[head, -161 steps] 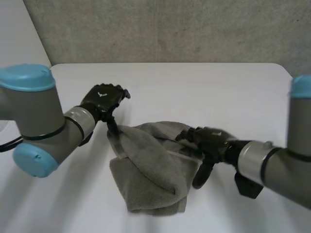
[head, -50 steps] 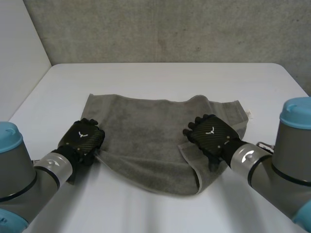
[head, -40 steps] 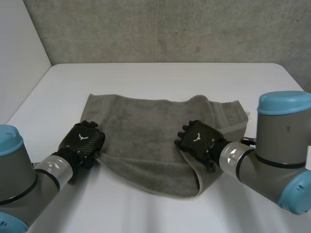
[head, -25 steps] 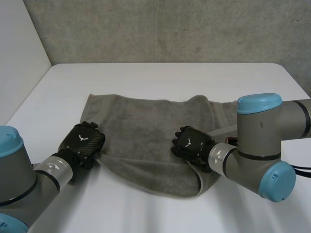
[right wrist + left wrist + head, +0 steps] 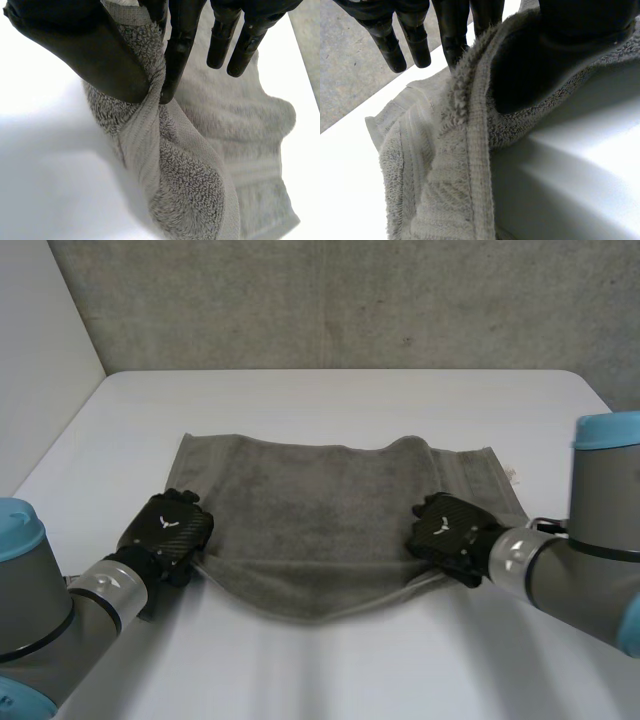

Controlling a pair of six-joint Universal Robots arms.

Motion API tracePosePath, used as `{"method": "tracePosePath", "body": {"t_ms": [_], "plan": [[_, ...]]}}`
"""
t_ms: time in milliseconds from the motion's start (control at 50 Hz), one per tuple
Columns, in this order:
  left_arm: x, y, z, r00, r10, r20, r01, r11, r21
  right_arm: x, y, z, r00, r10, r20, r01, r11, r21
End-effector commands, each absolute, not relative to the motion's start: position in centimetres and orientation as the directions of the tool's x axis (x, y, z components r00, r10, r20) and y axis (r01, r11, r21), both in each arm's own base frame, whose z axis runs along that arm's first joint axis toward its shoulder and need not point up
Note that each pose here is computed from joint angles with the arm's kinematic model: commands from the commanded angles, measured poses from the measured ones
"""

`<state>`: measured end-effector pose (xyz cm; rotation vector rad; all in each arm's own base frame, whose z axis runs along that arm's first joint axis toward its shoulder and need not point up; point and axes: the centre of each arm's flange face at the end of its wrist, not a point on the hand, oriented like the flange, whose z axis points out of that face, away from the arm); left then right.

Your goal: Fold the towel.

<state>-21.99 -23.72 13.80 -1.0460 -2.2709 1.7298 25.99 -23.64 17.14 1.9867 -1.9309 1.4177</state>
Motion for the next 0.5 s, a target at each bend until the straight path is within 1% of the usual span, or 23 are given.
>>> {"method": "tracePosePath", "body": {"t_ms": [20,120,160,180,220,240,260,280,320,400,500], "plan": [[-22.0,-23.7,13.8,-0.759,0.571,-0.314,0.456,0.120,-0.882,23.6,-22.8,17.0,-0.232,-0.784,0.576,-0.825,-0.155,-0.544],[-22.0,-23.6,13.7,-0.757,0.574,-0.314,0.456,0.120,-0.882,22.8,-22.0,16.3,-0.257,-0.787,0.561,-0.826,-0.122,-0.550],[-22.1,-23.5,13.8,-0.756,0.574,-0.314,0.456,0.118,-0.882,22.8,-22.0,15.9,-0.303,-0.778,0.551,-0.808,-0.096,-0.581],[-22.1,-23.5,13.8,-0.755,0.576,-0.314,0.456,0.117,-0.882,22.8,-22.0,15.9,-0.303,-0.778,0.551,-0.808,-0.096,-0.581],[-22.2,-23.4,13.8,-0.753,0.578,-0.314,0.457,0.116,-0.882,22.9,-22.5,15.8,-0.356,-0.759,0.545,-0.780,-0.080,-0.621],[-22.2,-23.4,13.8,-0.752,0.579,-0.314,0.457,0.115,-0.882,22.9,-22.5,15.8,-0.356,-0.759,0.545,-0.780,-0.080,-0.621],[-22.2,-23.4,13.8,-0.752,0.579,-0.314,0.457,0.115,-0.882,23.1,-22.7,15.8,-0.380,-0.750,0.542,-0.762,-0.079,-0.643],[-22.2,-23.4,13.8,-0.753,0.579,-0.315,0.457,0.114,-0.882,23.1,-22.7,15.8,-0.380,-0.750,0.542,-0.762,-0.079,-0.643],[-22.2,-23.4,13.8,-0.753,0.579,-0.315,0.457,0.114,-0.882,23.4,-22.9,15.6,-0.409,-0.744,0.529,-0.729,-0.082,-0.679],[-22.0,-23.4,13.7,-0.757,0.574,-0.313,0.457,0.121,-0.881,23.6,-22.8,15.5,-0.415,-0.751,0.513,-0.708,-0.088,-0.701],[-22.0,-23.4,13.7,-0.757,0.573,-0.312,0.457,0.123,-0.881,23.8,-22.0,15.2,-0.393,-0.781,0.486,-0.689,-0.100,-0.718]]}}
